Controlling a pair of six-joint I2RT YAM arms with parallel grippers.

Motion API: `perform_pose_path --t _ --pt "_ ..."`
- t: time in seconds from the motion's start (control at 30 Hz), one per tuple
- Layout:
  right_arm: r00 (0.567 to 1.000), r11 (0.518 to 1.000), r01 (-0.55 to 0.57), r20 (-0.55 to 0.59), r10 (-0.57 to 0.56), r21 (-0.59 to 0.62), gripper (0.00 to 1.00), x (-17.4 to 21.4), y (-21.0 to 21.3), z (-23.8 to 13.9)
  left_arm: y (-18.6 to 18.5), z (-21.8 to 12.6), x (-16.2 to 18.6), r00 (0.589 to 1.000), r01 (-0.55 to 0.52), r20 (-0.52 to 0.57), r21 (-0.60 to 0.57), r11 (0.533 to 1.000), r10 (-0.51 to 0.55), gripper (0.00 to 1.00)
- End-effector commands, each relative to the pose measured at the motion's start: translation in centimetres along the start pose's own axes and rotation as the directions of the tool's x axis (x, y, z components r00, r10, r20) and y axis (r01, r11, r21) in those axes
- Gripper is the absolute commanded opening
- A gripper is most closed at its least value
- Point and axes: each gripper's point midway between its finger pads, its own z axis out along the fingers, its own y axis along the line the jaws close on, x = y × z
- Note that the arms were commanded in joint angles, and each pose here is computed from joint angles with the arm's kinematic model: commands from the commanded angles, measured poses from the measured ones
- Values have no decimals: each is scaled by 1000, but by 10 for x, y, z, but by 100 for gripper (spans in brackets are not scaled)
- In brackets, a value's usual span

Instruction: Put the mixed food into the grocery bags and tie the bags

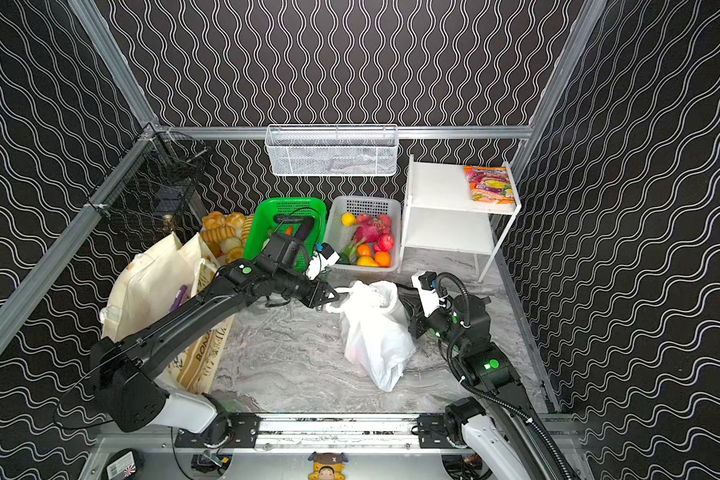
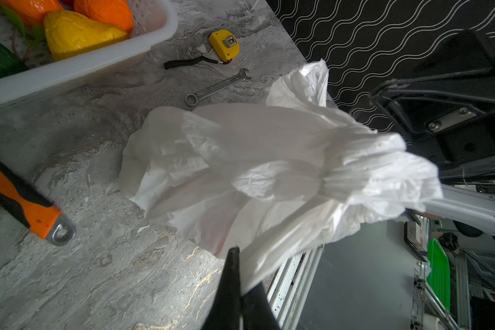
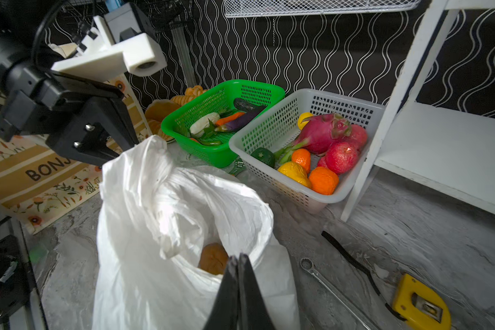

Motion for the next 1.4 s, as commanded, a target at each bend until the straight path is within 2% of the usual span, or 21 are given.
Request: perform_pose_path --t 0.0,0.1,0.2,0.33,0.43,0.5,0.57,0.6,0.7,0.8,0.93,1.07,1.17,1.27,1.37 --pt "999 988 43 27 -40 -150 1 -2 25 2 -15 1 -4 1000 -25 13 96 995 24 0" --pt "998 968 49 46 -39 -247 21 1 39 5 -12 6 0 1000 -14 -18 91 996 16 0" --pt "997 957 67 62 -51 -282 35 4 43 8 -12 7 1 1000 -11 -21 95 995 13 0" --pt "996 958 77 59 -63 -275 41 8 40 15 -13 8 1 1000 -7 -23 106 994 9 0" --pt "996 954 82 65 -66 -289 39 5 40 20 -14 9 1 1000 -6 -24 111 994 9 0" --pt "996 945 79 57 -64 -316 26 5 43 23 -13 9 1 1000 0 -23 109 994 2 0" --pt "998 953 63 35 -55 -297 1 5 38 26 -12 9 0 1000 0 -22 103 995 2 0" --pt "998 957 60 28 -54 -285 0 6 36 26 -12 8 -1 1000 -2 -19 96 995 3 0" --pt "997 968 84 21 -81 -235 0 9 31 21 -7 6 1 1000 1 -19 58 998 1 0" --pt "995 987 98 27 -95 -131 0 7 18 12 11 2 4 999 23 -23 -24 999 -24 0" --pt "990 991 129 -59 -126 38 0 18 -10 5 32 -8 6 997 80 -3 -81 994 -80 0" --pt "984 985 141 -119 -129 96 0 23 -21 3 39 -10 11 996 92 -10 -103 990 -94 0" --pt "988 990 127 -93 -122 54 0 16 -14 5 29 -7 10 997 81 -11 -31 996 -81 0" --pt "993 988 115 -4 -116 -106 0 4 14 9 25 -7 8 997 77 0 -5 997 -77 0" --pt "993 958 100 84 -81 -268 19 -6 41 9 26 -7 9 997 73 -6 -8 997 -73 0"
